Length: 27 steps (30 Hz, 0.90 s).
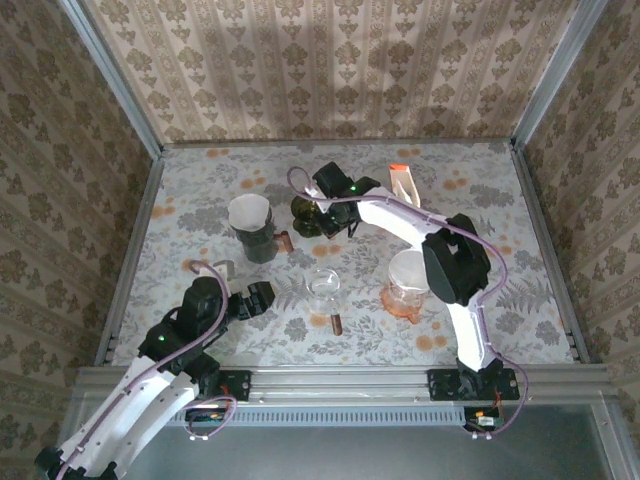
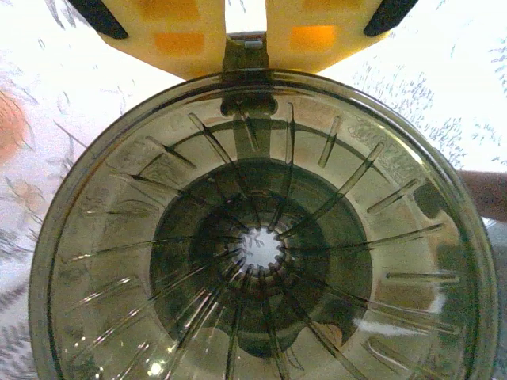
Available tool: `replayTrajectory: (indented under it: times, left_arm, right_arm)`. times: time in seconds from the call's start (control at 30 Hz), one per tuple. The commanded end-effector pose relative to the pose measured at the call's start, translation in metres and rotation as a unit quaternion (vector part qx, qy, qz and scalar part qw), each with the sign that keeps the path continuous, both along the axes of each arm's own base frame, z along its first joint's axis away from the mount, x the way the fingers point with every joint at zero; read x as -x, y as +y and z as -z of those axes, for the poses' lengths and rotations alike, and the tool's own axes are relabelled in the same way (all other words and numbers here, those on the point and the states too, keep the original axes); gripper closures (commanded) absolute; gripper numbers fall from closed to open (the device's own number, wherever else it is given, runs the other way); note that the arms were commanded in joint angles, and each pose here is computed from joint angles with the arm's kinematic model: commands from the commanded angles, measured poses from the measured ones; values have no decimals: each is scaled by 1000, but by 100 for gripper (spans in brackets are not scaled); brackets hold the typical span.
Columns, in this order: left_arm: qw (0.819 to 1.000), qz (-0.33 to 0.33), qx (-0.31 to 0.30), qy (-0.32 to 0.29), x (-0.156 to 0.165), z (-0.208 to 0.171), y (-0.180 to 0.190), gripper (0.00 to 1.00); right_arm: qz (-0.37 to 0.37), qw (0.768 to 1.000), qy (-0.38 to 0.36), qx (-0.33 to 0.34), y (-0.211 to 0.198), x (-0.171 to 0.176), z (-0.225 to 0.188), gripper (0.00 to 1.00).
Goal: Place the coffee filter in the dripper
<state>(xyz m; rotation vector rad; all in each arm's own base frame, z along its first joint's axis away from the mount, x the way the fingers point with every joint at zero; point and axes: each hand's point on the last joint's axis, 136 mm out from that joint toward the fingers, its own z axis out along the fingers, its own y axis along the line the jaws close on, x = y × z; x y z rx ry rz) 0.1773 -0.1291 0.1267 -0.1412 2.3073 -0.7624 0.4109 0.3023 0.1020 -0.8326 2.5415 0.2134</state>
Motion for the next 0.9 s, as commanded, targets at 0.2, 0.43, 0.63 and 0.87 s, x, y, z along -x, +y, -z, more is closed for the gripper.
replayTrajectory:
  times: [0.2, 0.43, 0.63, 0.87]
  left_arm:
    - [1000, 2, 19, -17, 5, -12, 2, 0]
    - [999, 9, 28, -19, 7, -15, -1, 0]
    - [999, 12, 30, -18, 8, -14, -1, 0]
    - [999, 9, 31, -19, 7, -12, -1, 0]
  right_arm:
    - [50, 993, -101, -29, -17, 47, -112, 89]
    - [54, 995, -79, -39, -34, 129, -134, 89]
    - [22, 999, -42, 1, -50, 198, -126, 89]
    - [-1, 999, -28, 16, -48, 232, -120, 89]
